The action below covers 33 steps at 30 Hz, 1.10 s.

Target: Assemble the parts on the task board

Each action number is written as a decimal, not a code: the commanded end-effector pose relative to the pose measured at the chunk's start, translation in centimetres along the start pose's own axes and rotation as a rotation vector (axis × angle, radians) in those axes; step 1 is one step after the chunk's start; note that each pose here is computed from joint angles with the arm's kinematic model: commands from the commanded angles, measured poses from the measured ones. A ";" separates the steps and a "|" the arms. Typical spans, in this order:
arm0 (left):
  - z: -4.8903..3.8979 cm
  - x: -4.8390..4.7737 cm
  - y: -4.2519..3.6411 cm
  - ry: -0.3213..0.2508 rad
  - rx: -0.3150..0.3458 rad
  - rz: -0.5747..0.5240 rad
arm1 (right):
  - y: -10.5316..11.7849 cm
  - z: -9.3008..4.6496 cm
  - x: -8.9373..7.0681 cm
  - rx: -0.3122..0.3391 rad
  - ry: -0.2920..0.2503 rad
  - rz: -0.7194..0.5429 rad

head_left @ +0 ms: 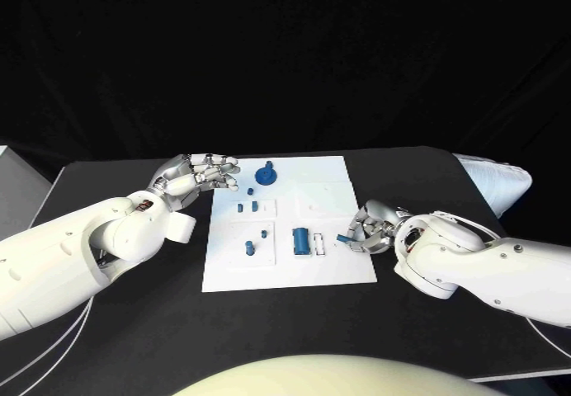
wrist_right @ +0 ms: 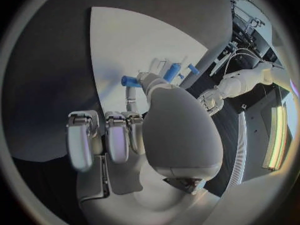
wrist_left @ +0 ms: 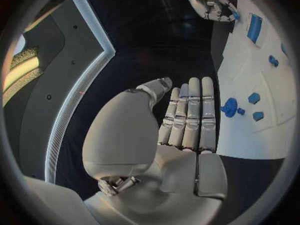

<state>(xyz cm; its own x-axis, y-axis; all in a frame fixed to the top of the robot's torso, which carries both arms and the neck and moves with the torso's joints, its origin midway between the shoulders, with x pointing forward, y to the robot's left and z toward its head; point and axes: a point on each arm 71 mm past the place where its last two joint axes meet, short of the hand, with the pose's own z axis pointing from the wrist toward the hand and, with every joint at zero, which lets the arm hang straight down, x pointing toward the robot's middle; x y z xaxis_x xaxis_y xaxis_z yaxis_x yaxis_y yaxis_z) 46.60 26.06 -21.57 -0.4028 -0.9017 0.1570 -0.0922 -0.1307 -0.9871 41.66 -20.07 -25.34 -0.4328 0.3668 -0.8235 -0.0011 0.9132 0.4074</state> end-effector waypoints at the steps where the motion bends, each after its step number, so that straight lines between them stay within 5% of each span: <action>1: 0.03 0.29 -0.02 0.019 0.004 -0.009 | 0.8 0.0 0.2 0.004 0.010 0.067; 33: 0.02 0.47 0.02 0.035 -0.006 -0.013 | 3.7 2.2 2.5 -0.005 0.113 0.051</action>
<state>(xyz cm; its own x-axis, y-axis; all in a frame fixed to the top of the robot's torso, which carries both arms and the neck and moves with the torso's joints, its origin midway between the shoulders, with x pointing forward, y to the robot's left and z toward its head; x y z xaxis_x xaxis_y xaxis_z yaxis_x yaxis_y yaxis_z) 46.53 25.89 -21.59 -0.4131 -0.8964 0.1608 -0.1004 -0.1307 -0.9863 42.68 -15.52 -26.59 -0.5080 0.4125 -0.7561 0.0256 0.8847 0.4654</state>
